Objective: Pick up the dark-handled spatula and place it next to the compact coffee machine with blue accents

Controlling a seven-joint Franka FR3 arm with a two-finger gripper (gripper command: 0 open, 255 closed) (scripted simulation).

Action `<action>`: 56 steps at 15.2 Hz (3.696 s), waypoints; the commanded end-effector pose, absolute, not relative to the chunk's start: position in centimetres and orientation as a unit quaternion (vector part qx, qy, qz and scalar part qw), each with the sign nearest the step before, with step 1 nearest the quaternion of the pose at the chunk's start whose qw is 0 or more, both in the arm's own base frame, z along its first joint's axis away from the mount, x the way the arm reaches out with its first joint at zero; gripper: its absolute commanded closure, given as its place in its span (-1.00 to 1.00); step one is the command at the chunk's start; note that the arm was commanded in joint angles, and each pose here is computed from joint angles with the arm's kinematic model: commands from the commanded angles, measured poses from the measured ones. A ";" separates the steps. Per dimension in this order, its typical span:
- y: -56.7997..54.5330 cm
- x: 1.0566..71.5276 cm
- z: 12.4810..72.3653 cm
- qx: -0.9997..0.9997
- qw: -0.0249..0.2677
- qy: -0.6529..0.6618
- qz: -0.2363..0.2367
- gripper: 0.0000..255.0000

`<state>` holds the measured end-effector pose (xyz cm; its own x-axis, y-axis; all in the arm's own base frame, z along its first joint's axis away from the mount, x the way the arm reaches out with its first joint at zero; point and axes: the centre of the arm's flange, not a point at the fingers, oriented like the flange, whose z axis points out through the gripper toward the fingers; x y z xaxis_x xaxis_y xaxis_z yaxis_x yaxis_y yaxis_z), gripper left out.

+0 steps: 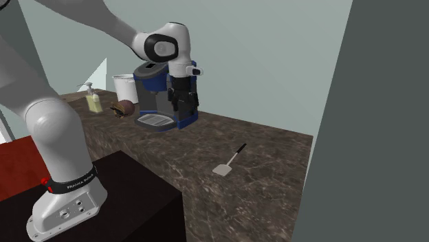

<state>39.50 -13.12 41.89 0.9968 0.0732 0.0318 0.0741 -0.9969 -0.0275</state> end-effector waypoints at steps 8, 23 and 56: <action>-21.5 44.2 34.9 -0.999 0.008 -0.042 -0.023 -1.00; -32.3 50.6 24.4 -0.998 0.002 -0.048 -0.033 -1.00; -32.3 50.7 27.8 -0.998 0.002 -0.048 -0.033 1.00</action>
<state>50.79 -32.20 27.35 0.9931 0.0967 0.0667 0.0969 -0.9953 -0.0003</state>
